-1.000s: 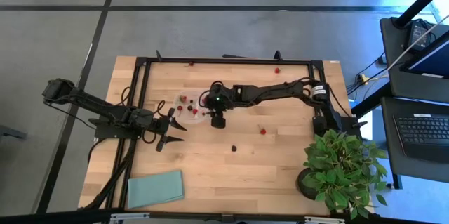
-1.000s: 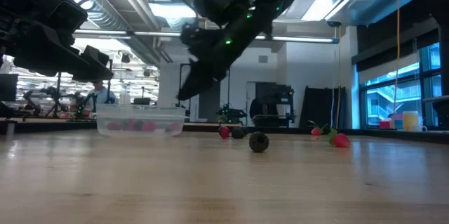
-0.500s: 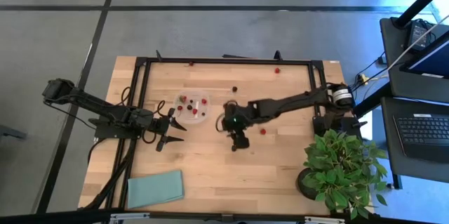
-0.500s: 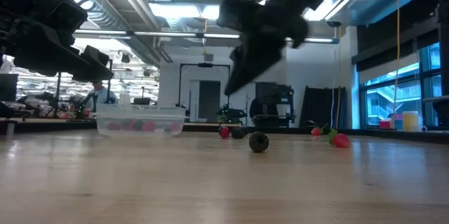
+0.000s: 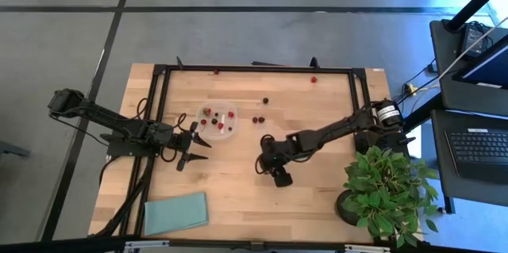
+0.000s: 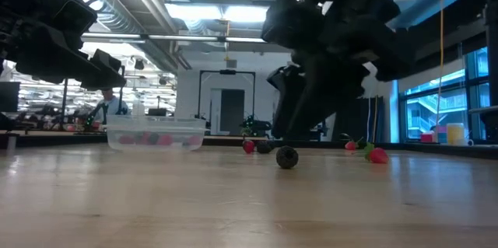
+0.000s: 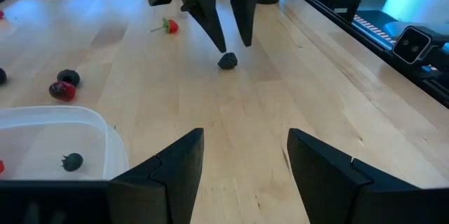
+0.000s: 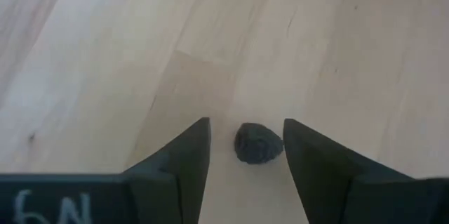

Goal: Pick and placing Produce into tupperware
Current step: Put the bottom blackberry into the transparent container, then put the bottom red cherry into the transparent container

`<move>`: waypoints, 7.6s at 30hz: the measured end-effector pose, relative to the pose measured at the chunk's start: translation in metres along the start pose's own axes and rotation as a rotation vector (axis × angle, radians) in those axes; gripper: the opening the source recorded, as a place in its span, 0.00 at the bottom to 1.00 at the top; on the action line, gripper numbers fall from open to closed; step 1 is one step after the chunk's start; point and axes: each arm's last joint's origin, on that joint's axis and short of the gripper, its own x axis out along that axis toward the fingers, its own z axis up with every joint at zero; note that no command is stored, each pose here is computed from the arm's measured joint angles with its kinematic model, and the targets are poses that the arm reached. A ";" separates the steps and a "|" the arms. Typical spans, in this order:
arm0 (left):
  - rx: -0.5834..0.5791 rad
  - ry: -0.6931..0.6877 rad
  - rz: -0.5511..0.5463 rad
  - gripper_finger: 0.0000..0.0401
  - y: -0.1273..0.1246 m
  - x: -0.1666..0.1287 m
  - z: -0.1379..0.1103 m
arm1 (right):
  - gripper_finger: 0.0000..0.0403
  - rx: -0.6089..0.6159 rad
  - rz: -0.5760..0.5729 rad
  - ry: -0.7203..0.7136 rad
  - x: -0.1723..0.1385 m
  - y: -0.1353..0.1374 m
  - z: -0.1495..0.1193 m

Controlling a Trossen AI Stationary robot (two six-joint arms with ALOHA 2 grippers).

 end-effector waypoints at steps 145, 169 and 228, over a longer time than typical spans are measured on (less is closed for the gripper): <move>0.001 0.008 0.000 0.50 0.000 0.000 -0.001 | 0.50 0.086 -0.290 -0.319 0.038 -0.187 0.056; -0.002 0.019 0.001 0.50 0.000 0.000 -0.002 | 0.51 0.178 -0.214 -0.003 -0.044 -0.169 0.022; -0.018 0.034 0.002 0.50 0.000 0.000 -0.003 | 0.31 0.195 -0.285 -0.003 0.010 -0.175 -0.036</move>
